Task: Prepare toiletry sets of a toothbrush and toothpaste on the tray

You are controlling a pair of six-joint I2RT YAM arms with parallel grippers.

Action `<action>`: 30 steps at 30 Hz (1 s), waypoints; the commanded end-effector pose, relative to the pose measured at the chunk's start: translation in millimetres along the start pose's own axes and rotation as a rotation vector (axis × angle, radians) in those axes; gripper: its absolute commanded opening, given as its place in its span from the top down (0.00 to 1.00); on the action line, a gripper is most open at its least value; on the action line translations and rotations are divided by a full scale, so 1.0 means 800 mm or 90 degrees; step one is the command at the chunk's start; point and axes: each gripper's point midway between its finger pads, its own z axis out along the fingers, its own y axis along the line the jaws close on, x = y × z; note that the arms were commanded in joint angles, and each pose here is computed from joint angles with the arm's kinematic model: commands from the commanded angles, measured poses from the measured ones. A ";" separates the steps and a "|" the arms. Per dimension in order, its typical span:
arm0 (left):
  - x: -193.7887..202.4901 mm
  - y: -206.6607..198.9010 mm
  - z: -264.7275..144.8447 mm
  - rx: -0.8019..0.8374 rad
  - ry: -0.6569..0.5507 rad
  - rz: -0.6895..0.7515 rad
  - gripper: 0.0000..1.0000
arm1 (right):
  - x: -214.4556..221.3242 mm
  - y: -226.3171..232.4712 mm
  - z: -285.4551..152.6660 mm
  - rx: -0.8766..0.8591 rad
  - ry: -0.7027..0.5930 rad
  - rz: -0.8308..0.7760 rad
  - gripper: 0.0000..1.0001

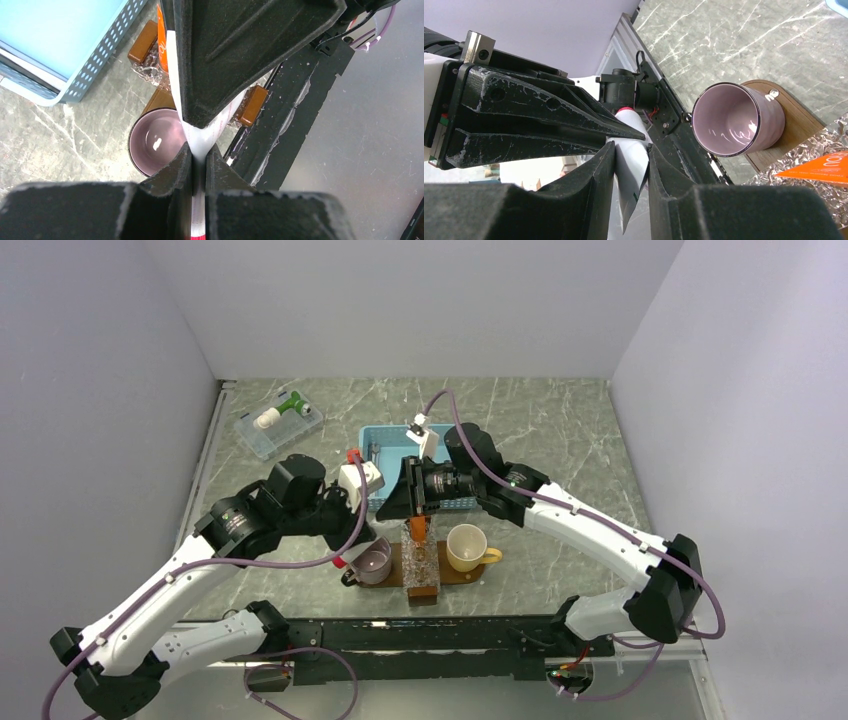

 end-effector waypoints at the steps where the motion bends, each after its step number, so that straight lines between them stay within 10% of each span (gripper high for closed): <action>1: -0.018 0.002 -0.008 -0.014 -0.042 0.025 0.85 | 0.002 0.021 -0.013 -0.037 -0.005 -0.024 0.92; 13: -0.018 -0.002 -0.005 0.003 -0.037 0.024 0.37 | -0.003 0.026 -0.019 -0.039 -0.024 -0.038 1.00; 30: -0.048 -0.006 -0.037 -0.024 -0.145 0.002 0.16 | -0.016 0.028 -0.060 0.033 -0.069 -0.133 1.00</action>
